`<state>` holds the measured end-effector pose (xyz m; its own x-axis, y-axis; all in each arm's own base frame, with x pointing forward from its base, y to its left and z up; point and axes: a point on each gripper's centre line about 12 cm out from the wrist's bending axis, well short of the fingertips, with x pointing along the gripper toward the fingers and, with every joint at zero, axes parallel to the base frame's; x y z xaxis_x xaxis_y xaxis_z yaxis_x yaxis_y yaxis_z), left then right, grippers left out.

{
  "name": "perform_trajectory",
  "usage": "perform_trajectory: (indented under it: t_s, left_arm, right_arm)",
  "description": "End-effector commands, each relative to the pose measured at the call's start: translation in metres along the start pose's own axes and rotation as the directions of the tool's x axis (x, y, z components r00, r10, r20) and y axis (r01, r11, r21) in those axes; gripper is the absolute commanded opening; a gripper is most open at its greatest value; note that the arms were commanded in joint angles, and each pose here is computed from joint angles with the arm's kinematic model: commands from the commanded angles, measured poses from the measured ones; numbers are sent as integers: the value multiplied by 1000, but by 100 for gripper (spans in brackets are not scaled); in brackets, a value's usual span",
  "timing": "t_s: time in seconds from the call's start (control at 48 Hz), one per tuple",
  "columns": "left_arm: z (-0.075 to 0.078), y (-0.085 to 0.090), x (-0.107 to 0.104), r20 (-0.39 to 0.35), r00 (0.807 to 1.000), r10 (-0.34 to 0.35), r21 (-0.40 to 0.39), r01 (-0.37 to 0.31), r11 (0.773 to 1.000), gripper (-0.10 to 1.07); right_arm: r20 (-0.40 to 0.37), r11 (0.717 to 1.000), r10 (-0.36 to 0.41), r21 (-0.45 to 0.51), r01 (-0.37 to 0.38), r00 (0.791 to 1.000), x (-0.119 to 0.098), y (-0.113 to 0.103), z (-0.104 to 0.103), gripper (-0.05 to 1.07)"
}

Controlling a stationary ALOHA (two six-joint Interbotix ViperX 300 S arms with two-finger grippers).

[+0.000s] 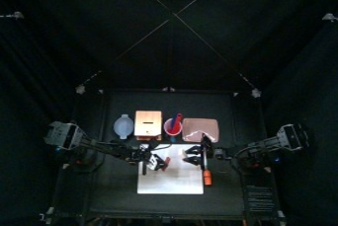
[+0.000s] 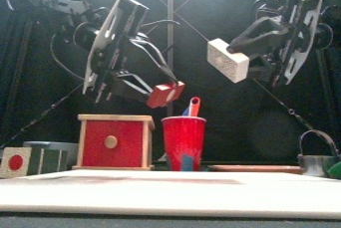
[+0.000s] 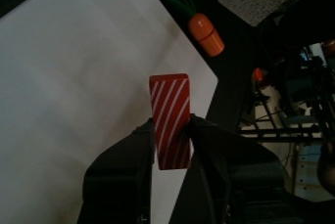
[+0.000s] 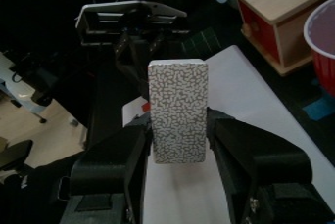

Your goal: Pull apart salmon sushi

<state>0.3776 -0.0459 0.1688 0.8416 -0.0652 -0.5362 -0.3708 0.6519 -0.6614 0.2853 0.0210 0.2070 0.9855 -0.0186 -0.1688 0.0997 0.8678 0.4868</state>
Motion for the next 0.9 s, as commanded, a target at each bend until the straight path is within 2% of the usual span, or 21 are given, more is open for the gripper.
perform_trajectory:
  t_s: [0.0,0.146,0.438,0.729,0.875]
  left_arm:
    - [10,-10,-12,32,999,-42,32,41,999,62]
    - [9,-7,-19,33,999,-43,41,42,998,62]
    - [6,-3,-19,18,999,-28,41,27,999,62]
    - [-3,16,-11,-74,994,75,-38,-78,996,62]
    - [-5,20,-5,-103,989,104,-80,-112,990,62]
  right_arm:
    - [35,1000,28,1,-28,999,-5,7,10,65]
    - [43,999,33,3,-33,999,-11,6,10,65]
    - [34,1000,30,3,-30,999,-16,4,8,65]
    - [-96,999,-40,29,43,995,-12,-6,-8,65]
    - [-103,998,-47,30,51,994,-11,-7,-8,65]
